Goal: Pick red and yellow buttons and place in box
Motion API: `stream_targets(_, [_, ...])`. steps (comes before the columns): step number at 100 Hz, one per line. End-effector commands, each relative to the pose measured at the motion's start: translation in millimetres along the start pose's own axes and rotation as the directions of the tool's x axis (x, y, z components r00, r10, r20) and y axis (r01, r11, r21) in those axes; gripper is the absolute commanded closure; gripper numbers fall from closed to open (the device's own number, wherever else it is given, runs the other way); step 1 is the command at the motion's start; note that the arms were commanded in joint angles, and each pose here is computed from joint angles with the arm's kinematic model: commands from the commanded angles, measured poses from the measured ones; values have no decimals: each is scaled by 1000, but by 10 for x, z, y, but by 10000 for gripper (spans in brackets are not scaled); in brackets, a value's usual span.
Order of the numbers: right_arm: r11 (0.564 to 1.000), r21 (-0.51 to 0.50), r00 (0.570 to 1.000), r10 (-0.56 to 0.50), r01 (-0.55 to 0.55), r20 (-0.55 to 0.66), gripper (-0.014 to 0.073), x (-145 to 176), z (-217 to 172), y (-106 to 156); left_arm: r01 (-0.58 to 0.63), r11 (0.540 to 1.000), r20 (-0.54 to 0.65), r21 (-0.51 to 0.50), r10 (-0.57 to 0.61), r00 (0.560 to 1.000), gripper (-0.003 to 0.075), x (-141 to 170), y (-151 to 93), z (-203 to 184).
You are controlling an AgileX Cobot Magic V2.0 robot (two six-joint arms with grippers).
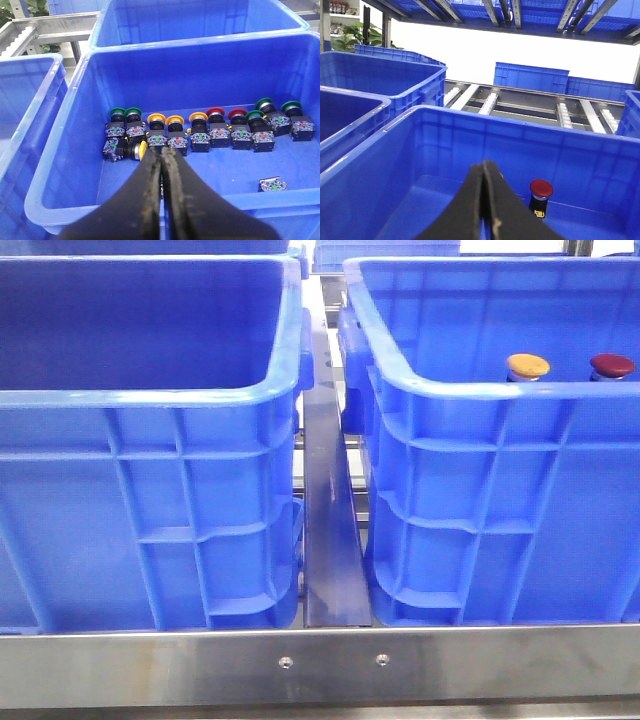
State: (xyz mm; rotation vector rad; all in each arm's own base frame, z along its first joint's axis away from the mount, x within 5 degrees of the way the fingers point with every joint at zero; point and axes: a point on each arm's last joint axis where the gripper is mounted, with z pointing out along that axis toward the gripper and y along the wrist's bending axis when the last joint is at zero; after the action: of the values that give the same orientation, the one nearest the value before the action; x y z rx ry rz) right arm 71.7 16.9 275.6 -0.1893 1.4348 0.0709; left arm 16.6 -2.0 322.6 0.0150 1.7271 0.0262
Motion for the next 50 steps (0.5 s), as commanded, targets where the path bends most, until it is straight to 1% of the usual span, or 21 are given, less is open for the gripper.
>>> stream_targets(1, [996, -24, 995, 85, -84, 54, 662, -118, 4, 13, 22, 1000, 84, 6, -22, 996, 739, -133, -2, -21])
stream_targets(10, [996, -24, 995, 85, -84, 54, 662, -118, 4, 13, 29, 1000, 107, 5, -29, 994, 739, -98, -2, 33])
stream_targets(18, [996, -24, 995, 85, -84, 54, 662, -118, 4, 13, 8, 1000, 176, -18, -5, 984, 739, -59, 17, 116])
stream_targets(29, [996, -24, 995, 85, -84, 54, 662, -118, 4, 13, 12, 1000, 261, -26, -5, 965, 739, 84, 23, 258])
stream_targets(37, [996, -24, 995, 85, -84, 54, 662, -118, 4, 13, 8, 999, 265, -38, 3, 964, 739, 238, 31, 353])
stream_targets(50, [996, -24, 995, 85, -84, 54, 662, -118, 4, 13, 53, 998, 248, -29, -44, 968, 739, 477, 30, 440])
